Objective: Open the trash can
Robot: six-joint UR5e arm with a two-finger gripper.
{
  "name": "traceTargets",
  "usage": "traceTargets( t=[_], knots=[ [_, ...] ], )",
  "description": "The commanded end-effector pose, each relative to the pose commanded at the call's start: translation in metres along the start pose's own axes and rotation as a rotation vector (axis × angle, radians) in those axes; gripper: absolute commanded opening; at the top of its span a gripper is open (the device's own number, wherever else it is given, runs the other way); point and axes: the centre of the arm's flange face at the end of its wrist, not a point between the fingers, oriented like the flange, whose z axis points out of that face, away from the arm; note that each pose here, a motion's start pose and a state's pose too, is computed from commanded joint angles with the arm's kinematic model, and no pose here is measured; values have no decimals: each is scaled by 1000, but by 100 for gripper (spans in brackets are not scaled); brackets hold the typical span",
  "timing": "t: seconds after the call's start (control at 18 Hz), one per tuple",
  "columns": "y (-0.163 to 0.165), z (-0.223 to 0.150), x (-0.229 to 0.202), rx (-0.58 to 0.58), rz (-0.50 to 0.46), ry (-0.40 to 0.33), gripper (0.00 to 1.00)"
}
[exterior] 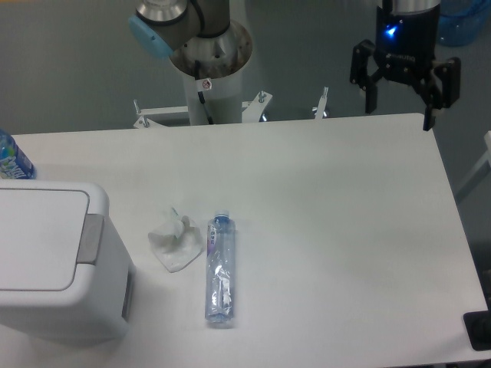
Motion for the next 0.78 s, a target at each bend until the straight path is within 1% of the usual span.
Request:
traceTargets(
  t=[0.17,0.28,0.5,0.72,0.78],
  knots=[
    [1,0,-1,1,-1,-3,100],
    [-1,-1,-1,11,-25,-5,100],
    [-11,-6,-3,46,-165,-35,100],
    [-52,-3,6,97,-285,-57,100],
    [-67,-2,9,121,-314,-56,100]
  ],
)
